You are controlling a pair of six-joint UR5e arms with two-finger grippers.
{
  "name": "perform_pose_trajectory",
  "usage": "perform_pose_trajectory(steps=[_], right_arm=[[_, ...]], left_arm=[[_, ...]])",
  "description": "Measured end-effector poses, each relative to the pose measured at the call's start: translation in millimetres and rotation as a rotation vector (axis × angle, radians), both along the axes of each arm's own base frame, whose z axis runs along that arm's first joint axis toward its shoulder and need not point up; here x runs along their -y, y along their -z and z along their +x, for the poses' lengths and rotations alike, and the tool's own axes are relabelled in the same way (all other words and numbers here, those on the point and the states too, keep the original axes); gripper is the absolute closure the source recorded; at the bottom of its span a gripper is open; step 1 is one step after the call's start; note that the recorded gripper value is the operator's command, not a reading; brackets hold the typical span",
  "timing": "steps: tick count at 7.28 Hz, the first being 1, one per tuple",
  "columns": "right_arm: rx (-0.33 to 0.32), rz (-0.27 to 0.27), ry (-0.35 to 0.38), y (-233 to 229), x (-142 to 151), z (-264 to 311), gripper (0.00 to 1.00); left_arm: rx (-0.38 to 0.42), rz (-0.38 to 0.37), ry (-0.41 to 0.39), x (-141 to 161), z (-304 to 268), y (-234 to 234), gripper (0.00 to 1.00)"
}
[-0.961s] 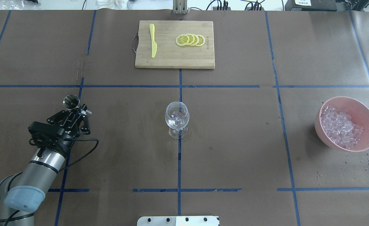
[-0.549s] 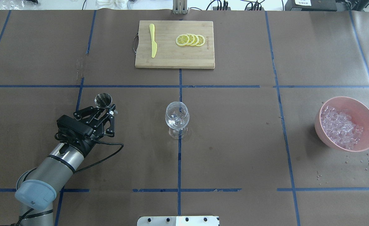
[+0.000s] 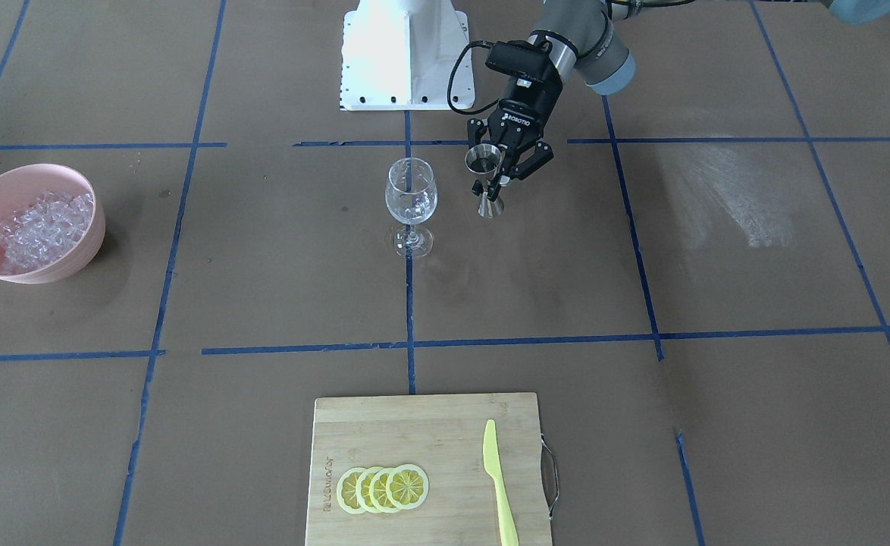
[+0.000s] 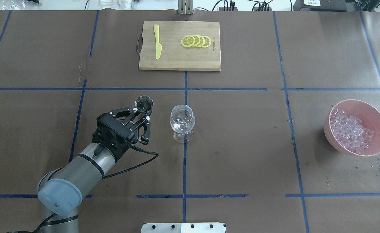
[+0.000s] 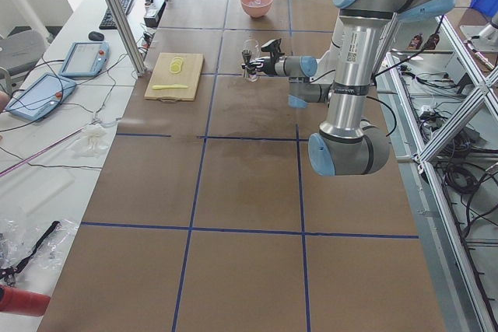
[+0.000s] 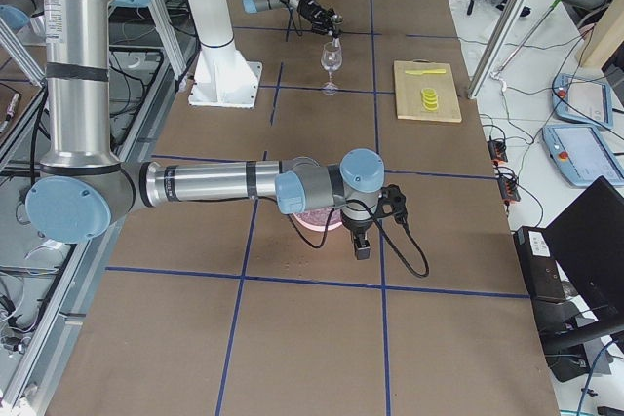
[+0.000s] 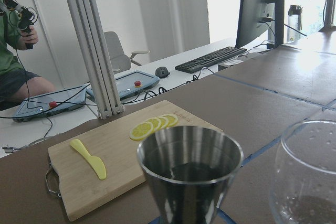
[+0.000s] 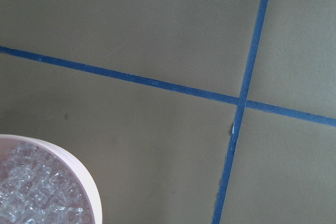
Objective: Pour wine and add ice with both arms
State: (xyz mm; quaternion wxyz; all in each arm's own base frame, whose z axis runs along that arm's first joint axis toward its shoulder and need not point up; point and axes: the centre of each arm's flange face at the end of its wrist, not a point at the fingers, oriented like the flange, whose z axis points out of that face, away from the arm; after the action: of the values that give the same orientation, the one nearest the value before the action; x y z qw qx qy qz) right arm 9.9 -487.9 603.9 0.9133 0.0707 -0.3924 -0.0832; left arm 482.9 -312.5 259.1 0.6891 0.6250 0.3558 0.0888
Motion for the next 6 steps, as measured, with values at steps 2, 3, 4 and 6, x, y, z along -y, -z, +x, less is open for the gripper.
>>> perform_pose_trajectory(steps=[2, 3, 4, 6], right_arm=[[0.001, 0.000, -0.001, 1, 0, 0, 0.00], [0.001, 0.002, -0.002, 2, 0, 0, 0.00], [0.001, 0.001, -0.003, 2, 0, 0, 0.00], [0.001, 0.002, -0.003, 3, 0, 0, 0.00]], left_arm=[[0.103, 0.071, 0.002, -1, -7, 15, 1.00], [0.128, 0.081, 0.003, -2, -12, 25, 1.00], [0.174, 0.087, 0.001, -3, -12, 36, 1.00], [0.317, 0.127, -0.002, -1, -1, 70, 1.00]])
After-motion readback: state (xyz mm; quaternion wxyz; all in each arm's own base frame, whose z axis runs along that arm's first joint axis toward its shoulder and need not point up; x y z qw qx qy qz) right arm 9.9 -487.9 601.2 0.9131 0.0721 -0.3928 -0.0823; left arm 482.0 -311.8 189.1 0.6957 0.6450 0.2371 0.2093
